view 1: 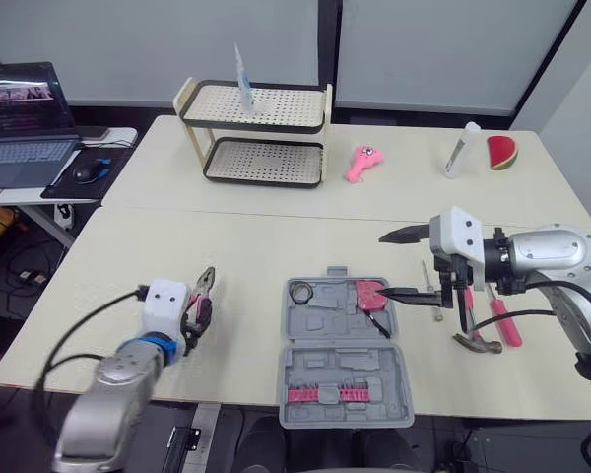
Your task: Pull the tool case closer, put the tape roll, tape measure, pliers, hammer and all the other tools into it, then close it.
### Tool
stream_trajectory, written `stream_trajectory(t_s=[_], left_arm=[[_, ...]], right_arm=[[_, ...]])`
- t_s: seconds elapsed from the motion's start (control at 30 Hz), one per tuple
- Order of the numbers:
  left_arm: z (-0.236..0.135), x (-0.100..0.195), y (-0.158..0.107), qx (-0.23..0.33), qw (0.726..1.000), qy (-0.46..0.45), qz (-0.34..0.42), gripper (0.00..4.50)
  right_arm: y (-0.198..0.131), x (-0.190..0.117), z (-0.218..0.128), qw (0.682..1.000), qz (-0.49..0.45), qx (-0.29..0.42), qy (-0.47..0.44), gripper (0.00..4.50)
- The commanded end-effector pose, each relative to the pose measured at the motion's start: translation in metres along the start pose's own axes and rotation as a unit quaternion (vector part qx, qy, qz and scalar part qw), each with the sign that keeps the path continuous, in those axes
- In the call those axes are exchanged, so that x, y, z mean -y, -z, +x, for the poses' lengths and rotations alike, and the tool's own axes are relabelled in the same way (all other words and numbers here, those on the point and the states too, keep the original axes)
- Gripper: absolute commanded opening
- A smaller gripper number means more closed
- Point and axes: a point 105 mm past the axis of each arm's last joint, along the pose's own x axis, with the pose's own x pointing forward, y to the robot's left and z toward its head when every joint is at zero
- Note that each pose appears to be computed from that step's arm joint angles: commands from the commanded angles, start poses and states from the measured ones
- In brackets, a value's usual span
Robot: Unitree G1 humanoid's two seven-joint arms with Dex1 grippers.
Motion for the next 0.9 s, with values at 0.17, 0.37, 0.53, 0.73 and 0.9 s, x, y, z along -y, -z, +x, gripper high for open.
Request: stream_trajectory(t_s=[0.17, 0.37, 0.53, 0.73, 0.9], left_arm=[[-0.013, 0.038, -0.063, 0.120, 0.953, 0.236, 0.145, 2.61], [-0.018, 0.069, -0.076, 0.118, 0.878, 0.401, 0.234, 2.61], [-0.017, 0.085, -0.074, 0.086, 0.822, 0.477, 0.300, 2.61], [-0.007, 0.111, -0.089, 0.091, 0.791, 0.512, 0.322, 2.61], [0.000, 0.132, -0.103, 0.096, 0.784, 0.518, 0.327, 2.61]], right_arm=[[-0.011, -0.004, -0.016, 0.999, -0.008, 0.003, 0.039, 4.50], [0.000, -0.017, -0.031, 0.998, 0.008, -0.030, 0.051, 4.50], [0.010, -0.035, -0.045, 0.997, 0.020, -0.071, 0.033, 4.50], [0.011, -0.058, -0.039, 0.996, 0.037, -0.080, 0.007, 4.50], [0.007, -0.067, -0.011, 0.997, 0.054, -0.051, 0.006, 4.50]])
